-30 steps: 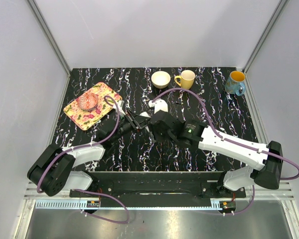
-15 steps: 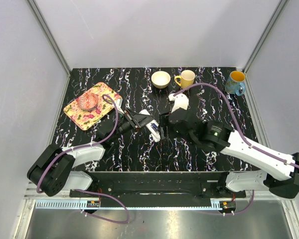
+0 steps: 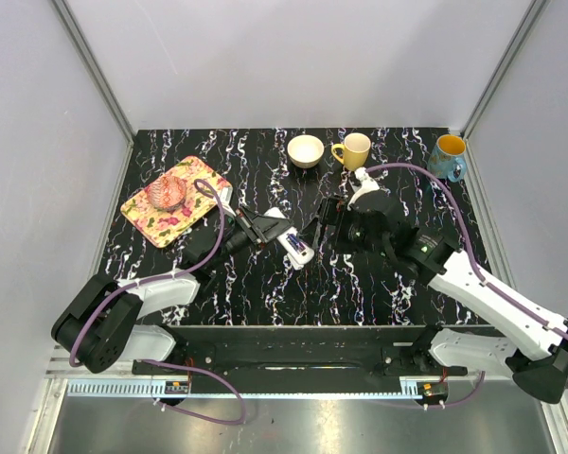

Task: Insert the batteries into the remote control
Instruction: Load the battery into the remote control.

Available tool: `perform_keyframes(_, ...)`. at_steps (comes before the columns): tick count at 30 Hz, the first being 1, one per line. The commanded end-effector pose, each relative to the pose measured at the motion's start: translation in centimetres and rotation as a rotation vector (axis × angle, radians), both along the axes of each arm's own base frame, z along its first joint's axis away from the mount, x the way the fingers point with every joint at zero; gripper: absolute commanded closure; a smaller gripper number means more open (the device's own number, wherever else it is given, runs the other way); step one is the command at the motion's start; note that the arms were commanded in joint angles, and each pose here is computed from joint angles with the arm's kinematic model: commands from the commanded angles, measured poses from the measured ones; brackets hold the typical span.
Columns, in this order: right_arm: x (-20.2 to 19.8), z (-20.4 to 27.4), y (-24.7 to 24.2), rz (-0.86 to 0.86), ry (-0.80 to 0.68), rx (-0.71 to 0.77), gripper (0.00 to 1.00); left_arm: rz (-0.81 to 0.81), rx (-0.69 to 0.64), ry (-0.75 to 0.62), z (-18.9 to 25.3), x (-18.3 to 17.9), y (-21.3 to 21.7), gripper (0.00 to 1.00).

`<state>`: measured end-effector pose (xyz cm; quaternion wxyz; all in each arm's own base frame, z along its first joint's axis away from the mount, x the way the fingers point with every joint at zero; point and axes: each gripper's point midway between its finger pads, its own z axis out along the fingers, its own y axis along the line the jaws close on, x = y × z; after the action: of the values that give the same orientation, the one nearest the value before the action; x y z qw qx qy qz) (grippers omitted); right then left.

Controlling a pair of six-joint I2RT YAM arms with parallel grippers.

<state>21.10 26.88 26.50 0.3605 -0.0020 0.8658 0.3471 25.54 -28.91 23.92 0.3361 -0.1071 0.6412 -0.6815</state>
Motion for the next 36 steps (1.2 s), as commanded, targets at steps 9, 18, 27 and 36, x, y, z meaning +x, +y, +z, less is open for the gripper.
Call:
perform_keyframes(9, -0.7, -0.8, 4.4, 0.119, 0.232, 0.251, 0.00, 0.009, -0.035, -0.106, 3.1, 0.0, -0.2, 1.00)
perform_keyframes(18, 0.2, -2.4, 3.3, 0.033, 0.293, 0.273, 0.01, 0.008, -0.044, -0.110, 3.5, 0.0, -0.2, 1.00)
perform_keyframes(27, 1.1, -2.9, 3.2, 0.004, 0.320, 0.305, 0.02, 0.006, -0.052, -0.113, 3.6, -0.2, -0.1, 1.00)
perform_keyframes(36, 1.6, -3.0, 3.5, -0.006, 0.332, 0.316, 0.04, 0.007, -0.051, -0.111, 3.4, -0.1, -0.1, 1.00)
